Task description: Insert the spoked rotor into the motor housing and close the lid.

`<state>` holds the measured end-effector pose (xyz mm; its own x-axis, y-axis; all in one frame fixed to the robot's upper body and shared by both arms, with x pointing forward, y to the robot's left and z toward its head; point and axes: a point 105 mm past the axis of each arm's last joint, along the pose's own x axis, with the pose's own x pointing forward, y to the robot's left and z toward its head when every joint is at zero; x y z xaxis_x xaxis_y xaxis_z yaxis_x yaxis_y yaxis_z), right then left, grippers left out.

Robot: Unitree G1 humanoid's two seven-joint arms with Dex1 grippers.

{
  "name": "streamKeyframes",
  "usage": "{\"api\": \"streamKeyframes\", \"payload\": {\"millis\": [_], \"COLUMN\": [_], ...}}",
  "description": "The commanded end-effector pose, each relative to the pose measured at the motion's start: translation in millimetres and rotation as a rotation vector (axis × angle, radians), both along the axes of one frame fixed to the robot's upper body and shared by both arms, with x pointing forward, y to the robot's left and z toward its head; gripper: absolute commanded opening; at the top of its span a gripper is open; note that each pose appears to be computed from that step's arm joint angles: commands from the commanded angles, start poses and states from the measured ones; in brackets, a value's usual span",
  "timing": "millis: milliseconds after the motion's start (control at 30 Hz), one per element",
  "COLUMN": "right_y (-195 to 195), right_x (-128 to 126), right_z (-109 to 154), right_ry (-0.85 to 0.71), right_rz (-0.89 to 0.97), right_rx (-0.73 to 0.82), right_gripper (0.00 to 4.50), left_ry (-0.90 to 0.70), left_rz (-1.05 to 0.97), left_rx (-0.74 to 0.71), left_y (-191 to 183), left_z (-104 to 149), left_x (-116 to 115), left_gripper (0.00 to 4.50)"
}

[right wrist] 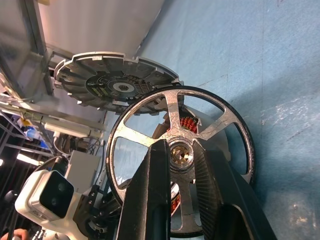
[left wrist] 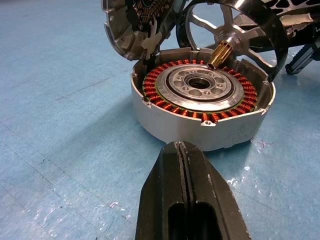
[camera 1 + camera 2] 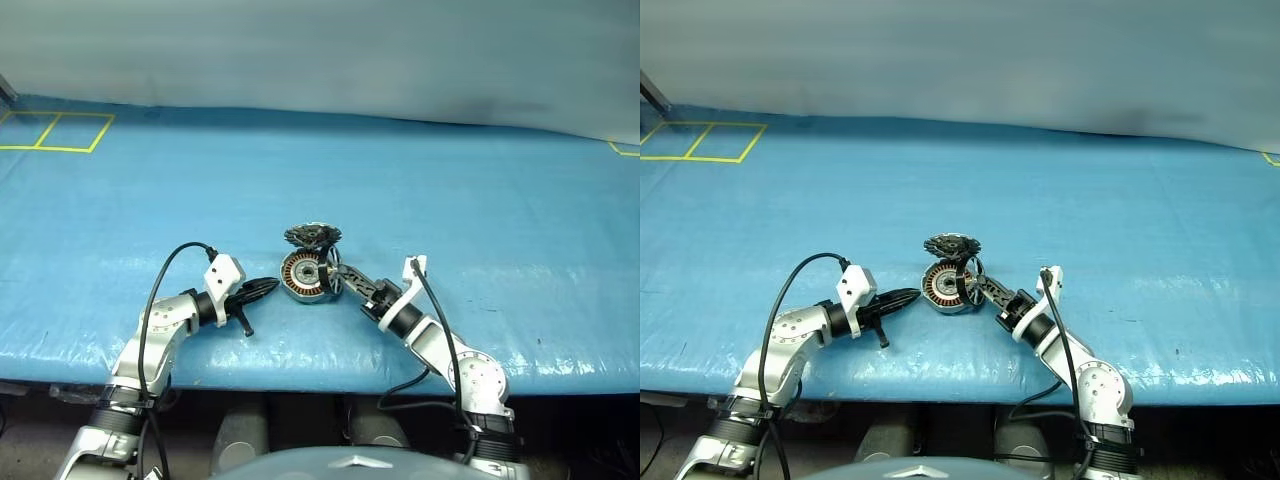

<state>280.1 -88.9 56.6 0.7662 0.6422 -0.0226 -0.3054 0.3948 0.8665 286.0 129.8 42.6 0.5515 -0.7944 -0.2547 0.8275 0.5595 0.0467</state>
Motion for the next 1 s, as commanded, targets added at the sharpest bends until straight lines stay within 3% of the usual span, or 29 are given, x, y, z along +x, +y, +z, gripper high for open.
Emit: {"api": "streamKeyframes", "payload": {"millis": [33, 400, 533, 667, 1000], "right_y": [-3.1, -6.5, -0.7, 6.8, 29.5], "right_x": [1.0, -10.1, -15.2, -16.6, -4.5], "right_z": [12.8, 44.8, 53.6, 52.1, 65.9], "right_ry": [-0.06, -0.245, -0.322, -0.403, -0.55], "right_rz": [-0.011, 0.054, 0.114, 0.186, 0.285], "right_rx": [0.0, -0.066, -0.174, -0.416, -0.649], "right_gripper": [0.33, 0.33, 0.33, 0.33, 0.33], "left_ry": [-0.019, -0.015, -0.015, -0.015, -0.015], "left_rz": [-0.013, -0.016, -0.018, -0.019, -0.022], "left_rx": [0.004, 0.007, 0.006, 0.005, 0.004], "left_y": [-3.4, -3.8, -4.1, -4.4, -5.1], "left_z": [3.0, 2.0, 2.1, 2.0, 2.2], "left_x": [-0.4, -0.6, -0.2, 0.0, 0.3], "left_gripper": [0.0, 0.0, 0.0, 0.0, 0.0]}}
